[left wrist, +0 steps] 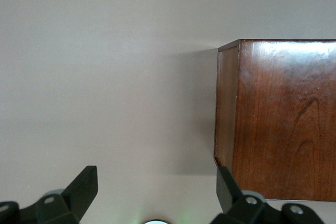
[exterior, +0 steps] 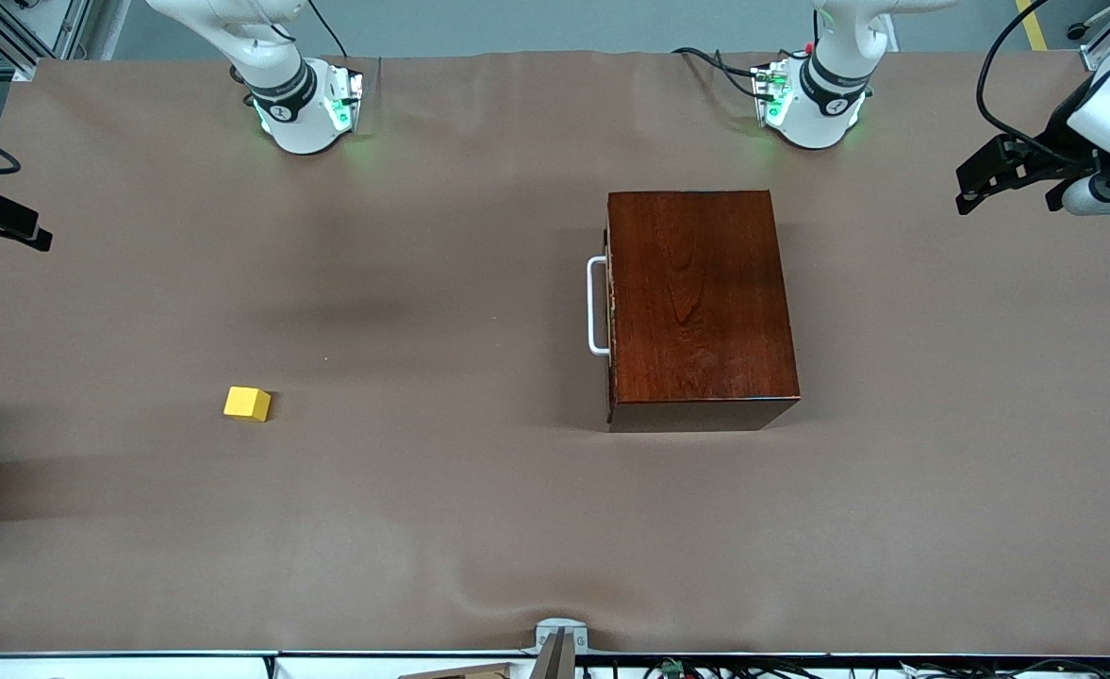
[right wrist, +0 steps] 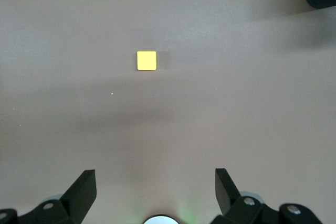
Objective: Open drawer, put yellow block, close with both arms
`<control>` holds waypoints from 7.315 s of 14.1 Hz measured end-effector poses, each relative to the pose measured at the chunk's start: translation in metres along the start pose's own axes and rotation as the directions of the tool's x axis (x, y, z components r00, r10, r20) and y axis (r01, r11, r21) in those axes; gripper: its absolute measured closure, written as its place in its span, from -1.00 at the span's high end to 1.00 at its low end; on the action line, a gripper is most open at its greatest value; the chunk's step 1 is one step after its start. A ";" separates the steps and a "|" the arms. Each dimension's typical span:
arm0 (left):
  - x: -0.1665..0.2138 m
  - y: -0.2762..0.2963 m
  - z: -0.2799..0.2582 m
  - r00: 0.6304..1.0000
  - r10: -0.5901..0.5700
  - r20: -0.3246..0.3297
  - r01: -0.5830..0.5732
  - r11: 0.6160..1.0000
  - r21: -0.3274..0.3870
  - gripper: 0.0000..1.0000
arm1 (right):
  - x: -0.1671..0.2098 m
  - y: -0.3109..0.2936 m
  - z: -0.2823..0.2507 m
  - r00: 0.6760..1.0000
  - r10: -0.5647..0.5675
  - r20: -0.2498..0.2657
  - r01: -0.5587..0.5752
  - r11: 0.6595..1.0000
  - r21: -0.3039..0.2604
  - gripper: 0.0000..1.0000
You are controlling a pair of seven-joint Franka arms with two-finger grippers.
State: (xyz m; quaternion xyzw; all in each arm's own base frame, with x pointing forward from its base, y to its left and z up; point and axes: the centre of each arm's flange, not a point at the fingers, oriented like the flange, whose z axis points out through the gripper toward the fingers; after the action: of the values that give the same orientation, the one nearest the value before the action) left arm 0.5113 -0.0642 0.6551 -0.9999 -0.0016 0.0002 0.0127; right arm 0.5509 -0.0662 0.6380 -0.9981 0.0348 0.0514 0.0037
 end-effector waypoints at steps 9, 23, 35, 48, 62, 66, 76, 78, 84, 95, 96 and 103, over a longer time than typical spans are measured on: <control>0.003 0.066 0.016 0.994 0.107 0.027 -0.107 0.994 0.002 1.00 | 0.000 0.002 -0.004 1.000 0.003 -0.008 -0.003 1.000 0.000 1.00; -0.013 0.425 0.188 0.998 0.009 0.066 -0.010 1.000 0.014 1.00 | 0.000 0.005 -0.005 1.000 0.008 -0.010 -0.008 0.999 -0.031 1.00; -0.050 0.506 0.320 1.000 0.025 -0.015 -0.021 0.973 0.229 1.00 | 0.003 0.007 0.000 1.000 0.012 0.000 -0.012 0.999 -0.034 1.00; -0.048 0.510 0.354 1.000 0.016 -0.013 -0.012 0.971 0.237 1.00 | 0.011 0.008 0.012 1.000 0.015 0.021 -0.014 0.999 -0.034 1.00; -0.059 0.543 0.342 0.989 -0.097 -0.115 0.106 0.991 0.078 1.00 | 0.011 0.011 0.012 1.000 0.020 0.024 -0.019 0.999 -0.035 1.00; -0.062 0.553 0.343 0.983 -0.128 -0.131 0.132 0.991 0.028 1.00 | 0.014 0.016 0.022 0.998 0.029 0.049 -0.027 0.999 -0.034 1.00; -0.061 0.568 0.336 0.972 -0.183 -0.144 0.175 0.982 -0.068 1.00 | 0.030 0.045 0.047 0.997 0.007 0.070 -0.006 1.000 -0.026 1.00; -0.060 0.573 0.331 0.972 -0.192 -0.137 0.181 0.979 -0.092 1.00 | 0.032 0.046 0.051 0.997 0.000 0.076 0.002 1.000 -0.025 1.00; -0.058 0.573 0.332 0.967 -0.216 -0.136 0.204 0.974 -0.100 1.00 | 0.045 0.046 0.063 0.995 -0.038 0.090 0.042 0.998 -0.046 1.00; -0.057 0.573 0.332 0.955 -0.264 -0.136 0.250 0.962 -0.115 1.00 | 0.091 0.035 0.098 0.998 -0.001 0.065 0.006 0.996 -0.084 1.00; -0.056 0.573 0.332 0.953 -0.269 -0.136 0.254 0.960 -0.116 1.00 | 0.094 0.028 0.103 0.997 0.006 0.073 0.000 0.997 -0.082 1.00; -0.055 0.573 0.330 0.948 -0.286 -0.136 0.270 0.955 -0.125 1.00 | 0.129 -0.003 0.187 0.987 -0.019 0.163 0.027 0.999 -0.045 1.00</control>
State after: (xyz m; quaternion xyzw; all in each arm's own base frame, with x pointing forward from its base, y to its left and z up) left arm 0.4582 -0.6286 0.3105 -0.9860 -0.1418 -0.0782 -0.0400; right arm 0.6601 -0.0700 0.4388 -0.9907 0.0215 0.1332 -0.0165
